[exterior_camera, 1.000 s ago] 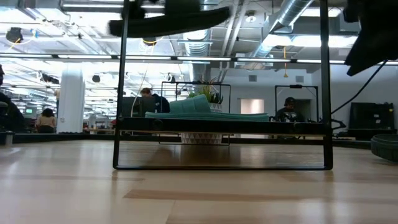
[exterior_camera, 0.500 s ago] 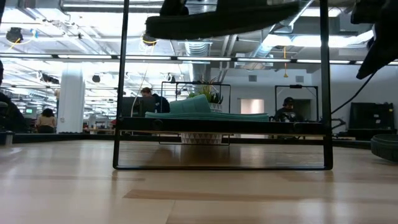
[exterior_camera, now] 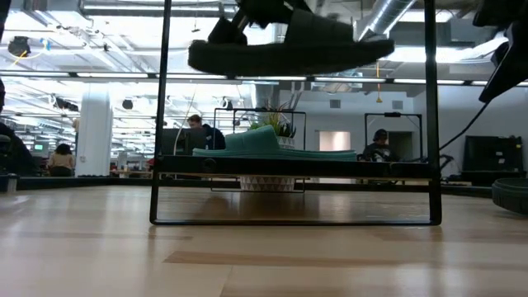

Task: Pick and place slides into the shelf
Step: Put the left black slides on the shelf

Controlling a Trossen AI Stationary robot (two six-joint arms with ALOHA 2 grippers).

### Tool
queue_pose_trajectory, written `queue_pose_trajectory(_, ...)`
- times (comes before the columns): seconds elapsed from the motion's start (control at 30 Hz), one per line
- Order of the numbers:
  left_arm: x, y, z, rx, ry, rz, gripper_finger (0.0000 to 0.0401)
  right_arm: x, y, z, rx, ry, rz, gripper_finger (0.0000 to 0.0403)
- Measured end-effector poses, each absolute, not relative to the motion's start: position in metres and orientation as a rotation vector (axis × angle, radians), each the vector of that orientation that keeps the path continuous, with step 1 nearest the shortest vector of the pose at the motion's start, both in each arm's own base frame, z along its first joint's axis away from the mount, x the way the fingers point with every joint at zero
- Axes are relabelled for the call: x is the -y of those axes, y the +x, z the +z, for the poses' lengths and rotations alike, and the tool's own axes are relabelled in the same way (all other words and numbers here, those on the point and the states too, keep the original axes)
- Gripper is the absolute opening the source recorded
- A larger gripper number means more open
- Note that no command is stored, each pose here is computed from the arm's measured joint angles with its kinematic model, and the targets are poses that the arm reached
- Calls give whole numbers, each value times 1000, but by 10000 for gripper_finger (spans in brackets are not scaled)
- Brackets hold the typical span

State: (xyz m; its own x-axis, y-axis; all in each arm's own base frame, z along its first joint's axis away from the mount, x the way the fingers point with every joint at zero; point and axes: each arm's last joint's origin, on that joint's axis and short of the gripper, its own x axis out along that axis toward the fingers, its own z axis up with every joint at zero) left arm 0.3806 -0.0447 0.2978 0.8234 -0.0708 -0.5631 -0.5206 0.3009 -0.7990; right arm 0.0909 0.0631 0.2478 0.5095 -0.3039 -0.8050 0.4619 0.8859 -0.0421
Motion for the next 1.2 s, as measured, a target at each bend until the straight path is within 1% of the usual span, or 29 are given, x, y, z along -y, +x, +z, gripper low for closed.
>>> queue_pose_trajectory(0.17, 44, 382, 290, -528, -1279, 276, 0, -64, 90, 248, -925, 194, -467, 256)
queue_pose_trajectory(0.33, 45, 384, 274, -565, -1278, 295, 0, -64, 90, 248, -925, 194, -466, 256)
queue_pose_trajectory(0.43, 46, 392, 269, -556, -1282, 260, 0, -64, 90, 248, -924, 195, -466, 256)
queue_pose_trajectory(0.5, 45, 394, 261, -583, -1264, 280, 0, -64, 90, 248, -924, 199, -467, 256)
queue_pose_trajectory(0.6, 46, 399, 255, -591, -1261, 256, 0, -64, 90, 248, -926, 206, -470, 256)
queue_pose_trajectory(0.7, 46, 406, 251, -566, -1269, 224, 0, -63, 89, 247, -931, 214, -478, 256)
queue_pose_trajectory(0.77, 46, 404, 245, -611, -1255, 240, 0, -63, 89, 247, -933, 215, -478, 256)
queue_pose_trajectory(0.83, 46, 412, 238, -594, -1269, 228, 0, -64, 89, 247, -940, 215, -475, 256)
queue_pose_trajectory(0.9, 46, 410, 234, -628, -1264, 230, 0, -64, 89, 247, -942, 214, -470, 256)
queue_pose_trajectory(0.97, 47, 418, 231, -593, -1279, 200, 0, -64, 88, 247, -943, 211, -463, 256)
queue_pose_trajectory(1.07, 45, 415, 225, -637, -1268, 224, 0, -66, 87, 247, -944, 216, -459, 256)
queue_pose_trajectory(1.2, 41, 416, 222, -645, -1252, 244, 0, -67, 85, 247, -945, 212, -445, 256)
